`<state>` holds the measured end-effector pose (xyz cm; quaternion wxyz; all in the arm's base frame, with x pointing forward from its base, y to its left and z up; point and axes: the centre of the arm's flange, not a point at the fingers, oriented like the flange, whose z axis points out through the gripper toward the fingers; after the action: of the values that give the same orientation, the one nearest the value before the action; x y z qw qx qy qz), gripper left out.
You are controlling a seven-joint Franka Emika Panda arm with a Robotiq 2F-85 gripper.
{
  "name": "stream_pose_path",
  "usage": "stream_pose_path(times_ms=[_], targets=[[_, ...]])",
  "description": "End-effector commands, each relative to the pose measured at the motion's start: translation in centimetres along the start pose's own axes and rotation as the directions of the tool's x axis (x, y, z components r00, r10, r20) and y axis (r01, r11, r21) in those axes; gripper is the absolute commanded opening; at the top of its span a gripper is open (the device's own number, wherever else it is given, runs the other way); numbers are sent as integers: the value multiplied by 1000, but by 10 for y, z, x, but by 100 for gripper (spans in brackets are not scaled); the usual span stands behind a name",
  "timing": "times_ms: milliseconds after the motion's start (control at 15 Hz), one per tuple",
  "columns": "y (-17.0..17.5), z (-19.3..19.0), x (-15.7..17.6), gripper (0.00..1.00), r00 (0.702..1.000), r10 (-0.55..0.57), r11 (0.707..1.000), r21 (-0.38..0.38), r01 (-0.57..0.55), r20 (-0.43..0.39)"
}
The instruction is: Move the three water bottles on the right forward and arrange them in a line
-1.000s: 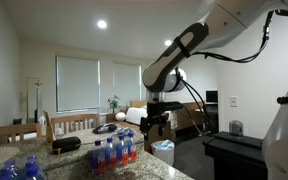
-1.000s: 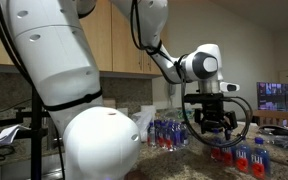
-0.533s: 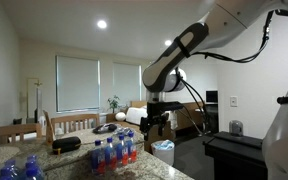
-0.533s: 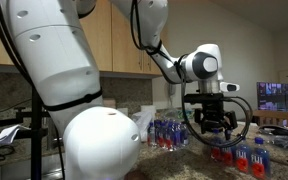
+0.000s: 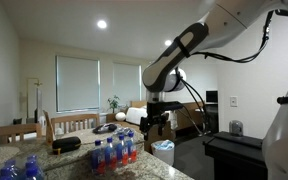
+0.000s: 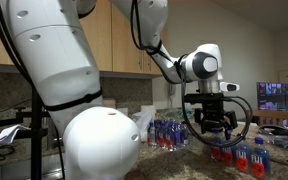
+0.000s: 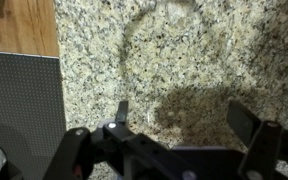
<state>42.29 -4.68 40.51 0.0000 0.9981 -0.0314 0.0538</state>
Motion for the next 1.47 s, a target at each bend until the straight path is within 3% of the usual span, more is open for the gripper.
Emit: stream_pose_path(times_ms=[0, 267, 533, 600, 1067, 1400], targets=[[-5, -9, 32, 100, 998, -22, 1000, -18, 21, -60], [-23, -24, 96, 100, 987, -56, 998, -18, 53, -148], [-40, -5, 151, 100, 984, -69, 998, 5, 70, -163], [-35, -19, 117, 100, 986, -65, 998, -10, 64, -157], [-47, 6, 157, 100, 985, -110, 994, -14, 109, -132], [-71, 18, 184, 100, 960, -213, 975, -105, 197, -180]])
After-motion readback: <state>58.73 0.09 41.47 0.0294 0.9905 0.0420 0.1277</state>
